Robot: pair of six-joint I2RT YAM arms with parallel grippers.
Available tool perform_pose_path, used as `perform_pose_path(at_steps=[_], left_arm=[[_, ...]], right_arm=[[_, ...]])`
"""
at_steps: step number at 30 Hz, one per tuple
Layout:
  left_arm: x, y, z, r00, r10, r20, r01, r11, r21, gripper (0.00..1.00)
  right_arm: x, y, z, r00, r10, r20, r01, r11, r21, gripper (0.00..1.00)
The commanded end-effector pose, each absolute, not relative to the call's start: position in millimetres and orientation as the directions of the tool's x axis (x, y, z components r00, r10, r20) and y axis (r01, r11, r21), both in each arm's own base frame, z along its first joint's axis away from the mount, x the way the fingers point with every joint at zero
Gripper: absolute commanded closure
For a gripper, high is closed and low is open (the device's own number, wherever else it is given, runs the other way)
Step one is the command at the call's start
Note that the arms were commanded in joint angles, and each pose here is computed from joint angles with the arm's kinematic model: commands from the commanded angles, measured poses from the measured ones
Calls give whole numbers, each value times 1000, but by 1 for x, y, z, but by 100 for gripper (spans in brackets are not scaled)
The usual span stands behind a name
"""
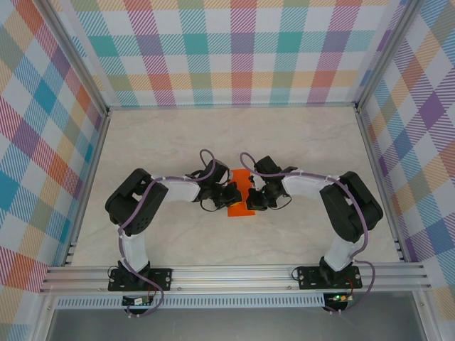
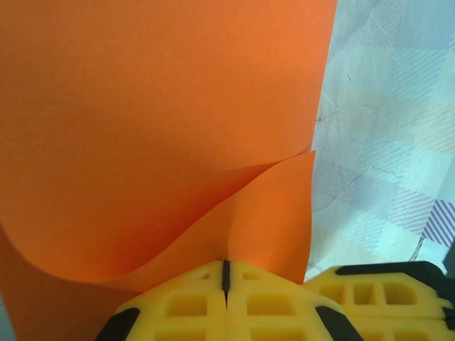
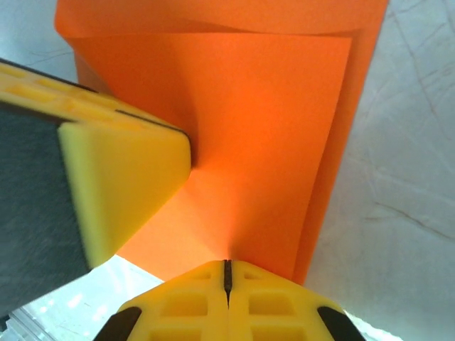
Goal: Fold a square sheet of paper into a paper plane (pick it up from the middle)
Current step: Fold the triangle a second time at the center of the table.
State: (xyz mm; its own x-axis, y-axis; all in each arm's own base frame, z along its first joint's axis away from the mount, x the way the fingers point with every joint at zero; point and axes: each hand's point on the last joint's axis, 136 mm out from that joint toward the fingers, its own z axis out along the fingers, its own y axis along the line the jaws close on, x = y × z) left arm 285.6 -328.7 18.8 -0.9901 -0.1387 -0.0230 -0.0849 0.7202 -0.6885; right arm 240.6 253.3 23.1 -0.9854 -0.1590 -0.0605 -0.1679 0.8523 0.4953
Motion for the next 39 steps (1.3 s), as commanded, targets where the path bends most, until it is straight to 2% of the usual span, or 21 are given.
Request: perform_pose_path(at_steps=[1, 12, 20, 26, 32, 36, 39], left_arm=[[267, -297, -28, -985, -169, 34, -161, 833, -530, 98], [267, -295, -30, -985, -170, 36, -164, 838, -520, 98], [267, -296, -28, -986, -166, 34, -159, 838, -522, 98], [267, -296, -26, -986, -163, 29, -154, 837, -525, 98], [269, -299, -24, -988, -151, 25, -141, 831, -539, 98], [270, -301, -22, -988, -152, 20, -138, 828, -544, 98], [271, -302, -20, -989, -148, 17, -133, 825, -550, 98]], right_arm=[[230, 249, 28, -980, -194, -43, -190, 848, 494, 96], [217, 228, 5, -982, -186, 19, -162, 898, 408, 97], [214, 220, 11, -984, -178, 13, -160, 909, 384, 97], [198, 202, 4, -990, -127, 65, -98, 937, 336, 97], [220, 221, 47, -992, -99, -76, -123, 886, 447, 97], [235, 246, 63, -992, -70, -106, -117, 827, 550, 97], [246, 254, 58, -992, -63, -108, -114, 819, 562, 99]])
